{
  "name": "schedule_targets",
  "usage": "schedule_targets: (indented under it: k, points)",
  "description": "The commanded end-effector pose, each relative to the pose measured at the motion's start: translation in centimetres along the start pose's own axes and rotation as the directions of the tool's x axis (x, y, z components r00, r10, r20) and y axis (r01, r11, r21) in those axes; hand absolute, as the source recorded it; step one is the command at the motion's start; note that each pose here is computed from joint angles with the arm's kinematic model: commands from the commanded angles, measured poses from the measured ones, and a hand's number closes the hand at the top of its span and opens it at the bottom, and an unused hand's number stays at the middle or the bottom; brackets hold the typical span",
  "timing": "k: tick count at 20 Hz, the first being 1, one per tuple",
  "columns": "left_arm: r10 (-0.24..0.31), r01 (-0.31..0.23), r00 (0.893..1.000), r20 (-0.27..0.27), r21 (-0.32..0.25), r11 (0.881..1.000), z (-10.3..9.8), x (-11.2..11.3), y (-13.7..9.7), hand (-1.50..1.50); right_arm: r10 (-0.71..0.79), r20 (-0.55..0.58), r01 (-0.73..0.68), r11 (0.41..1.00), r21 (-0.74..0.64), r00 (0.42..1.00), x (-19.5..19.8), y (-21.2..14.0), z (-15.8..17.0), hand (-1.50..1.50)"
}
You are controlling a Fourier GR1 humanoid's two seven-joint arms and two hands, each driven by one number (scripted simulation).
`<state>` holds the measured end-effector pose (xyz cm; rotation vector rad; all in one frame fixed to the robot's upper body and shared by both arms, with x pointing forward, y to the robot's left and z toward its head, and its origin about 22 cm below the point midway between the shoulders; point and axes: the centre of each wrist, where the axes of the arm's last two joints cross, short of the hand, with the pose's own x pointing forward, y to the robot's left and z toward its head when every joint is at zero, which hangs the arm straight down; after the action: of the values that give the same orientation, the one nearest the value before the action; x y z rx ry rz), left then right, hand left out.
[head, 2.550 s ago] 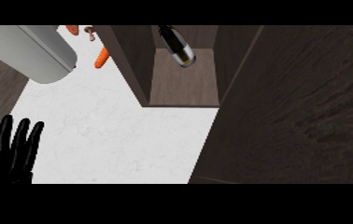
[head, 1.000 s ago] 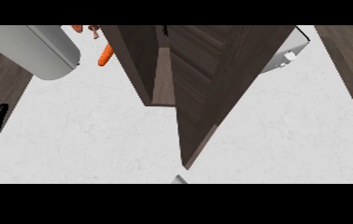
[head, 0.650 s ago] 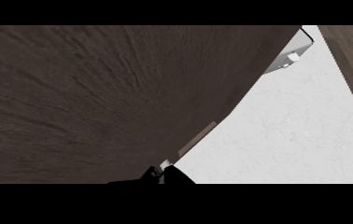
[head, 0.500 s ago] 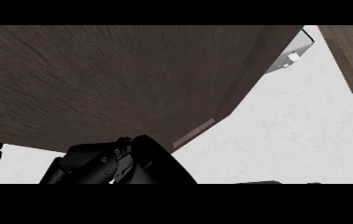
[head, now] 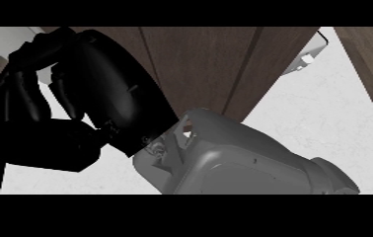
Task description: Pick up the wine, place it into the cabinet and close the cabinet
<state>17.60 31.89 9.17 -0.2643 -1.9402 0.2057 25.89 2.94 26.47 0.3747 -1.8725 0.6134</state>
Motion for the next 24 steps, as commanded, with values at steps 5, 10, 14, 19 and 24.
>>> schedule_targets:
  k: [5,10,14,19,24]
  points:
    - [0.006,-0.006,1.0,0.002,0.006,1.0,-0.2,0.4,-0.5,-1.5,0.012,-0.053,-0.016,0.997,-0.072,0.999,-3.0,-4.1,-5.1,1.5]
    - [-0.01,0.01,1.0,-0.007,0.003,1.0,-1.4,0.7,0.2,-1.5,0.034,-0.085,-0.039,0.997,-0.066,0.996,-5.6,-7.3,-6.1,1.5]
    - [-0.025,0.025,1.0,0.002,0.003,1.0,-1.1,0.6,0.6,-1.5,0.04,-0.064,-0.047,0.992,-0.113,0.997,-7.3,-11.4,-5.5,1.5]
    - [-0.013,0.013,1.0,0.002,-0.021,1.0,-2.1,0.2,-0.4,-1.5,0.109,-0.087,-0.12,0.985,-0.124,0.99,-8.9,-11.2,-6.3,1.5]
    - [-0.005,0.005,1.0,0.002,-0.009,1.0,-1.4,-0.3,-0.6,-1.5,0.165,-0.081,-0.176,0.973,-0.152,0.983,-8.2,-12.4,-6.4,1.5]
